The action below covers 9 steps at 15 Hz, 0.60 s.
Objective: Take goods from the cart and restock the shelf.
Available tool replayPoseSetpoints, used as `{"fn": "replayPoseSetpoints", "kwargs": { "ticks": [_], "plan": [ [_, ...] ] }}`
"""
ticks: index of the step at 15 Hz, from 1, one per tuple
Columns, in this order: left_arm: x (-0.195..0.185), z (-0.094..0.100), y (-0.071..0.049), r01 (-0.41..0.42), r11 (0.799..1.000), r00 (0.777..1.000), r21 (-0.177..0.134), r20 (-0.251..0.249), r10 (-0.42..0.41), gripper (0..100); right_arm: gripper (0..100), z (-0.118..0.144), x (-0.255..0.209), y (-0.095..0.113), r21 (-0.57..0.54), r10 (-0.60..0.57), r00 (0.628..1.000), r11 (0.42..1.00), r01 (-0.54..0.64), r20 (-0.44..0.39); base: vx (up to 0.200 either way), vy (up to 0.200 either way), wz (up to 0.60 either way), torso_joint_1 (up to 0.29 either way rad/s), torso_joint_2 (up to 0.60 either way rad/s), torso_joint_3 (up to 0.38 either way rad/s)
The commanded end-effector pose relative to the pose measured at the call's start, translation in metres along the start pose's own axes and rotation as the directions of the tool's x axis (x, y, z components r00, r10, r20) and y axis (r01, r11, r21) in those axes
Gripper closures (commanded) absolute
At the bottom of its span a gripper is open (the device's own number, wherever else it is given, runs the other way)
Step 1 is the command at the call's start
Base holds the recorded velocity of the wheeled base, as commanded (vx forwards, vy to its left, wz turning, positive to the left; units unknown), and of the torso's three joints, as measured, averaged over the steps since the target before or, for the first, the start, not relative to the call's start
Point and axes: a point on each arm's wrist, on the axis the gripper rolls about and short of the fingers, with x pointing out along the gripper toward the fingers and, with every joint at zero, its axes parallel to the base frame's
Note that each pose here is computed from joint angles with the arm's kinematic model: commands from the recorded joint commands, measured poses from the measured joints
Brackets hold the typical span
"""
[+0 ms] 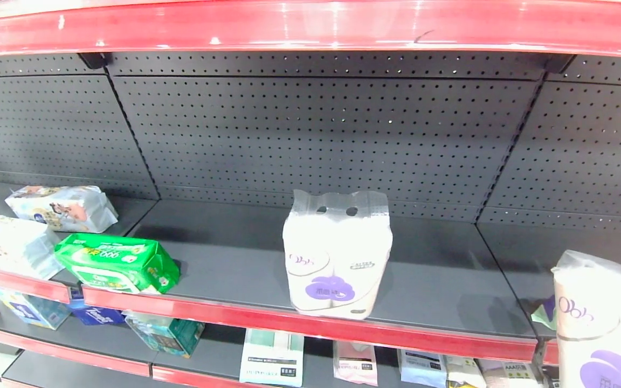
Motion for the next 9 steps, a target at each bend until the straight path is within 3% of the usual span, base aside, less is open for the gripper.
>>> {"fn": "replayPoseSetpoints", "kwargs": {
  "ticks": [1,9],
  "plan": [
    [0.000,0.000,0.000,0.001,1.000,1.000,0.000,-0.002,-0.001,0,100,0.003,0.006,0.001,-0.005,0.006,1.000,1.000,-0.006,-0.024,0.000,0.000,0.00,0.000,0.00,0.000],
    [0.000,0.000,0.000,0.001,1.000,1.000,0.000,-0.002,-0.001,0,100,0.044,0.086,0.015,0.054,0.189,0.982,0.981,-0.189,-0.004,0.000,0.000,0.00,0.000,0.00,0.000]
  ]
}}
